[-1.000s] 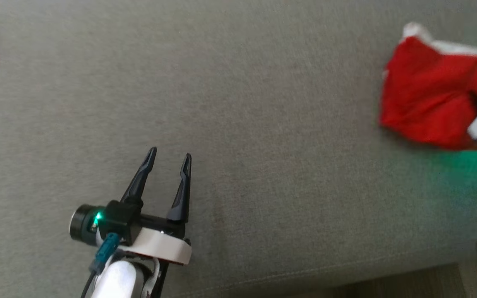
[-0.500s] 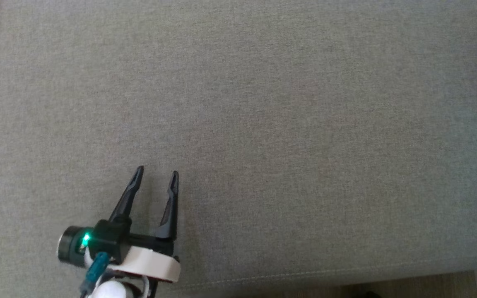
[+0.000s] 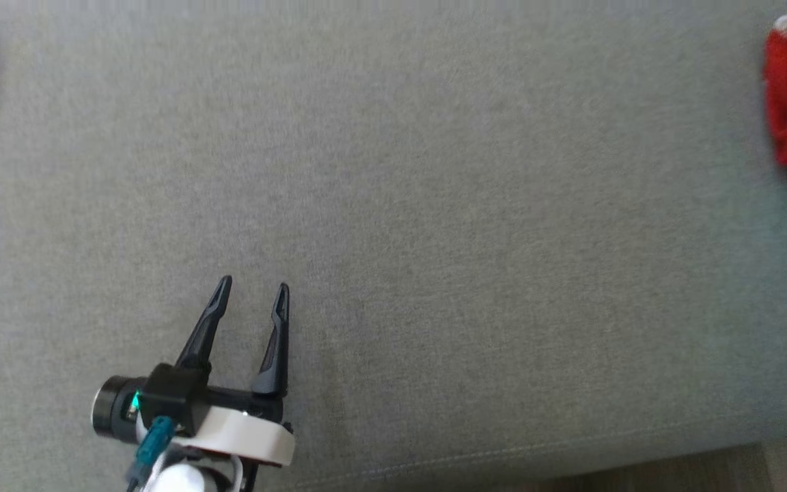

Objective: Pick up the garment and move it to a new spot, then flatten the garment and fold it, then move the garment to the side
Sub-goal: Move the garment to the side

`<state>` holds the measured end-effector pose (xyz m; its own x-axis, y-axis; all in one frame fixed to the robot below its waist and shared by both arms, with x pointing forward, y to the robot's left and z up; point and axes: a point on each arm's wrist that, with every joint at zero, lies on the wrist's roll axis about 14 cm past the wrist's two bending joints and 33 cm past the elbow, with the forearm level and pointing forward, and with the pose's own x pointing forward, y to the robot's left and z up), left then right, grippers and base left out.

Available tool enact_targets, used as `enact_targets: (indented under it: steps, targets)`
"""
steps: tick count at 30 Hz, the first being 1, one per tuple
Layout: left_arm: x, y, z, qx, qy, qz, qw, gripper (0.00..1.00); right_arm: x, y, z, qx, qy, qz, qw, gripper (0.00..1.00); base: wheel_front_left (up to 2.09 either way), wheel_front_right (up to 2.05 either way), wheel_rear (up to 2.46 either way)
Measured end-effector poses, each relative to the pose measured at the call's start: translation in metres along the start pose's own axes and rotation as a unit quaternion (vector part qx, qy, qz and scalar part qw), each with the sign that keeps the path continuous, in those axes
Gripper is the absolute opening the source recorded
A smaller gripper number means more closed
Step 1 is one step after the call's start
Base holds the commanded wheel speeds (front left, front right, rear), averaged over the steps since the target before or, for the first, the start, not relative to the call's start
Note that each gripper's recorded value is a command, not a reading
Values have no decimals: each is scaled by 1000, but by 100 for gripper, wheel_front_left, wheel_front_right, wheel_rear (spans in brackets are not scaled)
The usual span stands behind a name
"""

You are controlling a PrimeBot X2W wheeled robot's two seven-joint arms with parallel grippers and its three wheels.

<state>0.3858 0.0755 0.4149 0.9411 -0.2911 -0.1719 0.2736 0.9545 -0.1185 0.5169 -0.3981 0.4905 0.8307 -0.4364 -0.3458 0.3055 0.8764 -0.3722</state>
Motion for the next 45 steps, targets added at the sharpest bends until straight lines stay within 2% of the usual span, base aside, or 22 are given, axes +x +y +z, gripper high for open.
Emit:
enact_targets:
  steps: [3,7,12,15,16,20,24,33,45]
  targets:
    - [-3,-5,13,-5,-19,-2,1000,100,-19,1,25,29,-68,11,997,100,0,0,0]
    - [-12,-9,30,-11,-42,3,999,100,-54,5,40,51,-140,32,988,100,0,0,0]
    - [-34,-7,43,-13,-60,23,998,100,-110,31,52,75,-217,87,969,100,0,0,0]
    - [-49,-3,47,-14,-69,39,997,100,-147,52,44,98,-239,121,958,100,0,0,0]
    - [-58,1,49,-12,-73,50,996,100,-170,67,30,117,-241,140,953,100,0,0,0]
    - [-74,11,53,-8,-85,73,994,100,-204,99,-5,154,-222,179,946,100,0,0,0]
    - [-85,19,56,-7,-94,88,992,100,-223,111,-22,169,-227,192,940,100,0,0,0]
    - [-100,26,52,-7,-94,105,990,100,-229,130,-70,144,-182,208,950,100,0,0,0]
    - [-103,26,48,-9,-89,109,990,100,-235,151,-72,147,-173,239,944,100,0,0,0]
